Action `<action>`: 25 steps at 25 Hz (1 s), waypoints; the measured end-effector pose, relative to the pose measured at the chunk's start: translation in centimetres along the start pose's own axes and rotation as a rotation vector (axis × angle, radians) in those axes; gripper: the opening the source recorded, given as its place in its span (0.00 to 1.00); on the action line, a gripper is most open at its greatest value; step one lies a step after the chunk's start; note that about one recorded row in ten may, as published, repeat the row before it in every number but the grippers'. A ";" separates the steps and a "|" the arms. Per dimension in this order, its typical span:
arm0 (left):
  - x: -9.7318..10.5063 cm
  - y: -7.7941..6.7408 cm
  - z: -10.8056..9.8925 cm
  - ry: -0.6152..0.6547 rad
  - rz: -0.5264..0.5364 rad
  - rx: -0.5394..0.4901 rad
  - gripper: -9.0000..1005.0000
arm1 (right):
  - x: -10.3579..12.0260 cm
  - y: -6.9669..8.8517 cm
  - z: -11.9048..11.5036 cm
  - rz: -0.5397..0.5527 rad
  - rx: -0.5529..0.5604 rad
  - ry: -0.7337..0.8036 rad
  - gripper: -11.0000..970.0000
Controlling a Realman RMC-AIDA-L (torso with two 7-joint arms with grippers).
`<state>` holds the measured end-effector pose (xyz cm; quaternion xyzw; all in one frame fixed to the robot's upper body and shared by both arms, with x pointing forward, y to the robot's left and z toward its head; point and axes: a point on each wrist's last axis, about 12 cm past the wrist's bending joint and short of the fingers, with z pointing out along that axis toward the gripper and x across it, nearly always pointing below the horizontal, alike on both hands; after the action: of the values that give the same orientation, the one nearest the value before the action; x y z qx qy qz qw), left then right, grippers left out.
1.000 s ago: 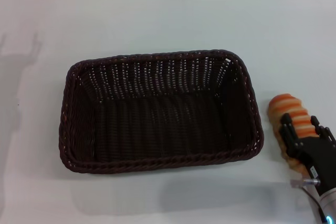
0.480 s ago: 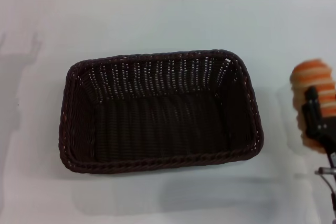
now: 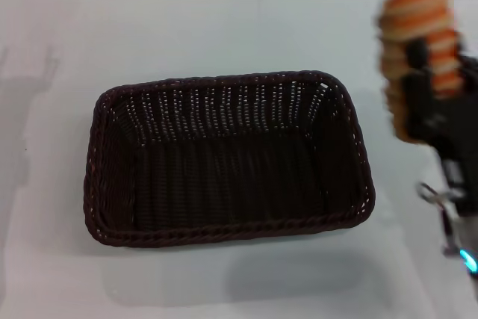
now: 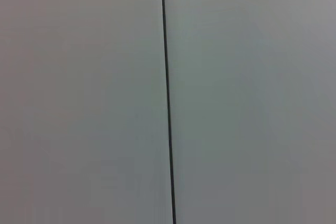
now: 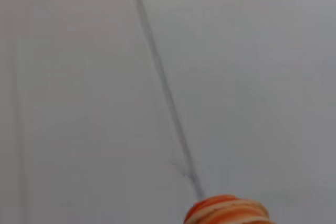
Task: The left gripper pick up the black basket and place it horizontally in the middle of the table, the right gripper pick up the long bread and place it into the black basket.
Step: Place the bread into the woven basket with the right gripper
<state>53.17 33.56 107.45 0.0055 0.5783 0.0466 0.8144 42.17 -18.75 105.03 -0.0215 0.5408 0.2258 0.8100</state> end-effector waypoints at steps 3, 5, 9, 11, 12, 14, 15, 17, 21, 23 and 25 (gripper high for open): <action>0.0 -0.1 0.0 0.000 -0.005 0.000 0.79 | 1.6 0.5 3.8 -0.019 -0.113 0.077 0.46; 0.0 -0.2 0.0 0.000 -0.007 0.000 0.79 | 1.9 0.7 4.5 -0.020 -0.138 0.093 0.44; 0.1 -0.2 -0.2 0.004 -0.010 -0.004 0.79 | 2.5 2.1 6.1 -0.006 -0.218 0.131 0.41; 0.1 -0.2 -0.3 0.006 -0.014 -0.006 0.79 | 2.5 3.2 6.2 0.008 -0.275 0.135 0.40; 0.1 -0.2 -0.3 0.006 -0.014 -0.006 0.79 | 2.5 3.4 6.1 0.013 -0.286 0.136 0.40; 0.1 -0.2 -0.4 0.006 -0.015 -0.008 0.79 | 2.5 3.6 5.9 0.018 -0.290 0.137 0.40; 0.1 -0.1 -0.4 0.006 -0.015 -0.009 0.79 | 2.5 3.7 5.8 0.022 -0.292 0.140 0.40; 0.1 -0.1 -0.4 0.005 -0.014 -0.010 0.79 | 2.7 3.8 5.7 0.024 -0.293 0.153 0.43; 0.1 0.1 -0.4 0.006 -0.010 -0.018 0.79 | 2.9 3.7 6.0 0.035 -0.280 0.182 0.47; 0.2 0.1 -0.5 0.007 -0.009 -0.018 0.79 | 2.9 3.8 6.0 0.047 -0.277 0.186 0.54; 0.2 0.2 -0.5 0.008 -0.009 -0.018 0.79 | 3.0 3.8 6.1 0.058 -0.279 0.191 0.65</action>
<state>52.76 33.70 107.14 -0.0048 0.5811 0.0482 0.8124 46.88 -12.58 105.72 -0.1395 0.5793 0.3189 0.7371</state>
